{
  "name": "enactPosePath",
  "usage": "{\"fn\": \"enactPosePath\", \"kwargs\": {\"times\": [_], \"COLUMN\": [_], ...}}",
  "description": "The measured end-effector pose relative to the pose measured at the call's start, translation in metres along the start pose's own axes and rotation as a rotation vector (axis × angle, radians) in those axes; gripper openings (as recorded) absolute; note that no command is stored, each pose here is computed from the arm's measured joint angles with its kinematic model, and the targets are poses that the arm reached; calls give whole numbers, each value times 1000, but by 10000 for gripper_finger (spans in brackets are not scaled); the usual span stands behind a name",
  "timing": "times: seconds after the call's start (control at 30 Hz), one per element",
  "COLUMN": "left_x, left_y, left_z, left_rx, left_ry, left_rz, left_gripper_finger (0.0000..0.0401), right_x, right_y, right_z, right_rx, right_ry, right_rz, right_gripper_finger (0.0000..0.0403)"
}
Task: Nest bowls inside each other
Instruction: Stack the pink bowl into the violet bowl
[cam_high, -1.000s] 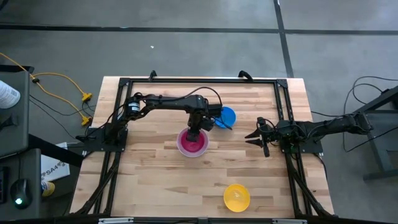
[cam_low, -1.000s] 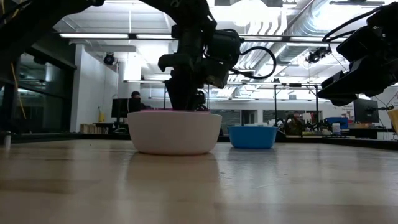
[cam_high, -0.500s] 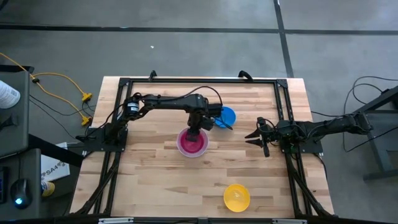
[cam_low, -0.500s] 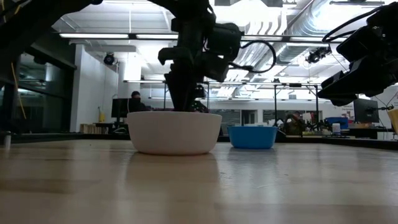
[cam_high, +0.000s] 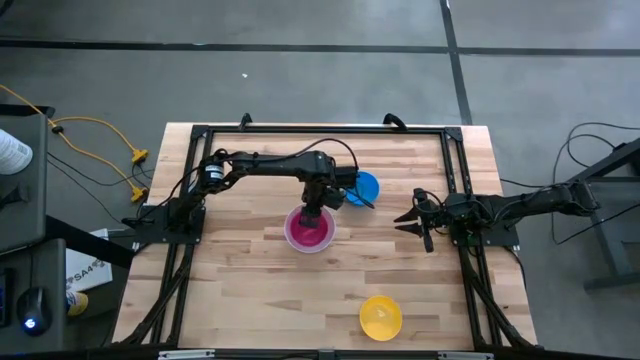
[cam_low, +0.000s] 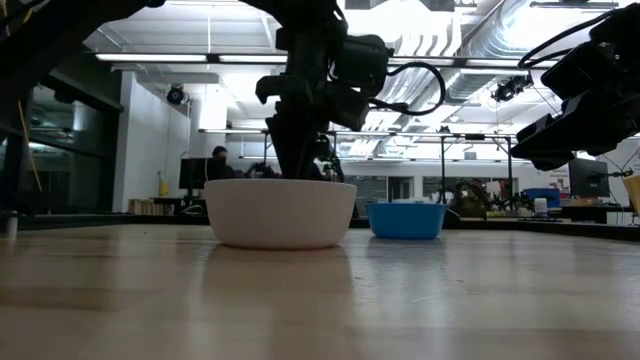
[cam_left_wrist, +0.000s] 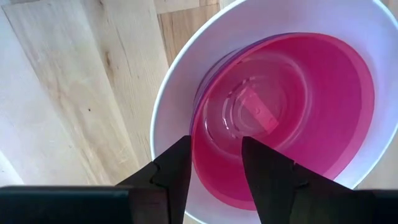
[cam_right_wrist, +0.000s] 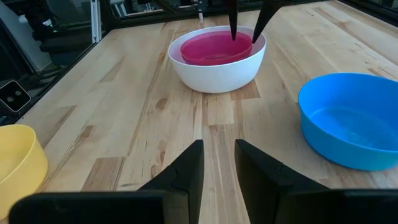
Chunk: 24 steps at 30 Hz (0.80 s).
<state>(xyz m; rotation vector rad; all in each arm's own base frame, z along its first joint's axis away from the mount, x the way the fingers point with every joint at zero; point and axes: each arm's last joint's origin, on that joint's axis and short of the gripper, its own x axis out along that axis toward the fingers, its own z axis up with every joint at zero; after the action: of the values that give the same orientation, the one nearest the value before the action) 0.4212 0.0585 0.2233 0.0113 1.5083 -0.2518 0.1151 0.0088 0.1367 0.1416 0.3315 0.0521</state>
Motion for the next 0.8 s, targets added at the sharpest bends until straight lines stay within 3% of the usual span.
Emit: {"fn": "enactPosePath", "kwargs": {"times": [0.3,0.8], "left_x": [-1,-32], "left_y": [0,-8], "left_z": [0,4], "left_rx": [0,-1], "left_ry": [-1,-47], "left_rz": [-1,10], "left_gripper_finger": [141,141], "right_x": [0,0], "right_y": [0,0], "right_z": [0,0], "right_rx": [0,0], "right_ry": [1,1], "right_rz": [0,0], "right_gripper_finger": [84,84]}}
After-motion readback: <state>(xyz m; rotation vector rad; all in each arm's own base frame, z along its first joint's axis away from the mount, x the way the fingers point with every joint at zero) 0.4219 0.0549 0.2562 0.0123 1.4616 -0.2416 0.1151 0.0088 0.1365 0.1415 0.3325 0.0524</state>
